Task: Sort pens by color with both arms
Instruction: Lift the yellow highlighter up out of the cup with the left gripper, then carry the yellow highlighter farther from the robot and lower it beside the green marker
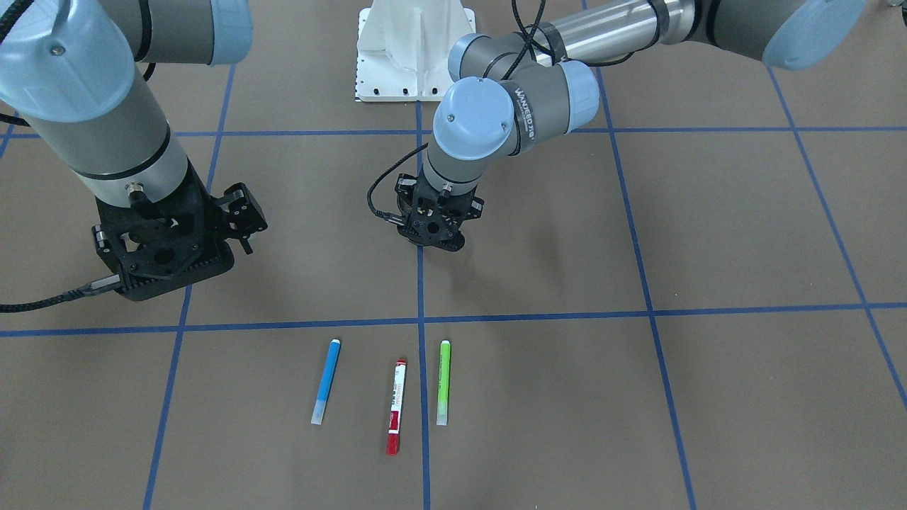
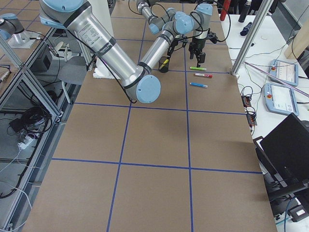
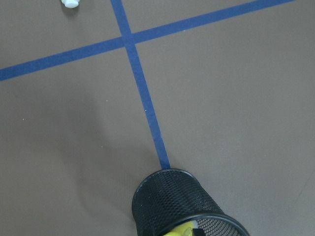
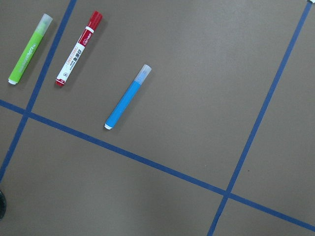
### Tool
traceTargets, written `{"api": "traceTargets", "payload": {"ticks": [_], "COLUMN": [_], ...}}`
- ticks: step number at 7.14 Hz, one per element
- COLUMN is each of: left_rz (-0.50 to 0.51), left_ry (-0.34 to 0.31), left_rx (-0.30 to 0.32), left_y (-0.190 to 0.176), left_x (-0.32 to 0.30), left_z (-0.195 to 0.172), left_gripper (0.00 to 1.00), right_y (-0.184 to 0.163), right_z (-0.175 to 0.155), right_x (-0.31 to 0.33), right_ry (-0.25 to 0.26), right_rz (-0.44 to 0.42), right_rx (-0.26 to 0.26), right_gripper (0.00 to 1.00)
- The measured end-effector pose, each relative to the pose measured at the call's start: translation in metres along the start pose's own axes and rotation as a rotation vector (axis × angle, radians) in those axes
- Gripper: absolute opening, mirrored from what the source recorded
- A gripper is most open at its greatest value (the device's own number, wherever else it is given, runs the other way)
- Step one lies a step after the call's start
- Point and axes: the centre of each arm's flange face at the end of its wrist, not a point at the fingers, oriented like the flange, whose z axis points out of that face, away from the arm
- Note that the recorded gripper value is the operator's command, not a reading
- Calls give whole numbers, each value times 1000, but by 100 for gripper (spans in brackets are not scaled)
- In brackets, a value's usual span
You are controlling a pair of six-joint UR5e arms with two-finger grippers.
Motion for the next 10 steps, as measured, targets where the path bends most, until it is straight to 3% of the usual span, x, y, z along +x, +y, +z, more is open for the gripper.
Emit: {"api": "traceTargets", "payload": {"ticks": [3,5,8,10], "left_rz": [8,30,17,21], "left_ry": [16,61,151,167], "left_rx": [17,58,168,289], "left_y": [7,23,47,49], "left_x": [6,19,33,20], "left_z": [-14,-48,-131,-189], "left_gripper": [5,0,0,0], "right_y": [0,0,0,0], "right_z": [0,-2,-3,-3], "right_x": [0,-1,-1,-1], "right_ry": [0,-1,-1,-1], "right_rz": [-1,-2,-2,-2], "right_rx": [1,3,6,6], "right_gripper": [100,100,100,100]}}
